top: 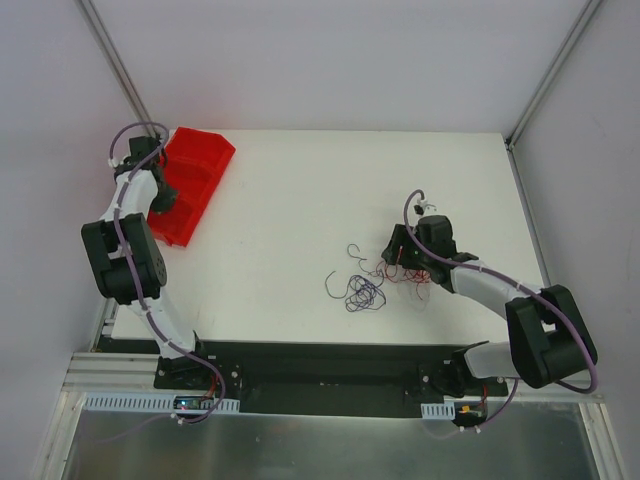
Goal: Untangle the cables
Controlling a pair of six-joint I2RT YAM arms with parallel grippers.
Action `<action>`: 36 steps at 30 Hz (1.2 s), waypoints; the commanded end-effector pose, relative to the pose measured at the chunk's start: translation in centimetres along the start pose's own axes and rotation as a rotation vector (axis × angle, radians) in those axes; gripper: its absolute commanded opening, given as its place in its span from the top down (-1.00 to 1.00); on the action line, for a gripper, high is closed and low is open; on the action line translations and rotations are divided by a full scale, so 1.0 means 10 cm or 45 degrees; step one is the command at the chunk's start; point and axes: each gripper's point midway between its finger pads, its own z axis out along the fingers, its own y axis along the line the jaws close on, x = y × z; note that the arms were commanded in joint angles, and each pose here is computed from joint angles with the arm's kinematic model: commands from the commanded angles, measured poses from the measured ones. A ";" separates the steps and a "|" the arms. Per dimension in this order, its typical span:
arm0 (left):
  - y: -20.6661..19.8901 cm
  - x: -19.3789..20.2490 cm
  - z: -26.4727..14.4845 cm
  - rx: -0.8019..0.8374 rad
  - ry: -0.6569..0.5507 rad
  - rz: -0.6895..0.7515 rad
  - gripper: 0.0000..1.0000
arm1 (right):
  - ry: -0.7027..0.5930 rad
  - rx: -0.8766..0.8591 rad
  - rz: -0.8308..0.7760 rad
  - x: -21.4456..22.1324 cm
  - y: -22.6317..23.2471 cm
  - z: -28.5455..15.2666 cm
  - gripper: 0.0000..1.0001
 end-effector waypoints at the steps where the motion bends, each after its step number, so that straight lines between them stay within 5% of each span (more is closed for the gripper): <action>1: 0.13 0.12 0.07 0.045 0.087 -0.189 1.00 | -0.070 -0.052 0.017 -0.13 0.08 -0.06 -0.36; 6: 0.18 0.14 0.40 0.036 0.179 -0.193 1.00 | -0.072 -0.051 0.017 -0.13 0.08 -0.07 -0.36; 10: 0.16 0.06 0.27 0.053 0.130 -0.168 0.99 | -0.072 -0.038 0.015 -0.12 0.06 -0.06 -0.36; 17: 0.13 -0.08 -0.09 0.118 0.035 -0.140 0.11 | -0.068 -0.046 0.021 -0.13 0.06 -0.05 -0.36; 23: 0.15 -0.19 -0.43 0.173 -0.055 -0.133 -0.18 | -0.066 -0.043 0.025 -0.12 0.06 -0.05 -0.36; 31: 0.12 -0.15 -0.97 0.296 -0.175 -0.117 -0.31 | -0.072 -0.030 0.008 -0.13 0.04 -0.05 -0.36; 36: -0.49 0.10 -1.50 0.692 -0.181 0.121 -0.32 | -0.091 -0.045 -0.021 -0.16 0.06 -0.10 -0.41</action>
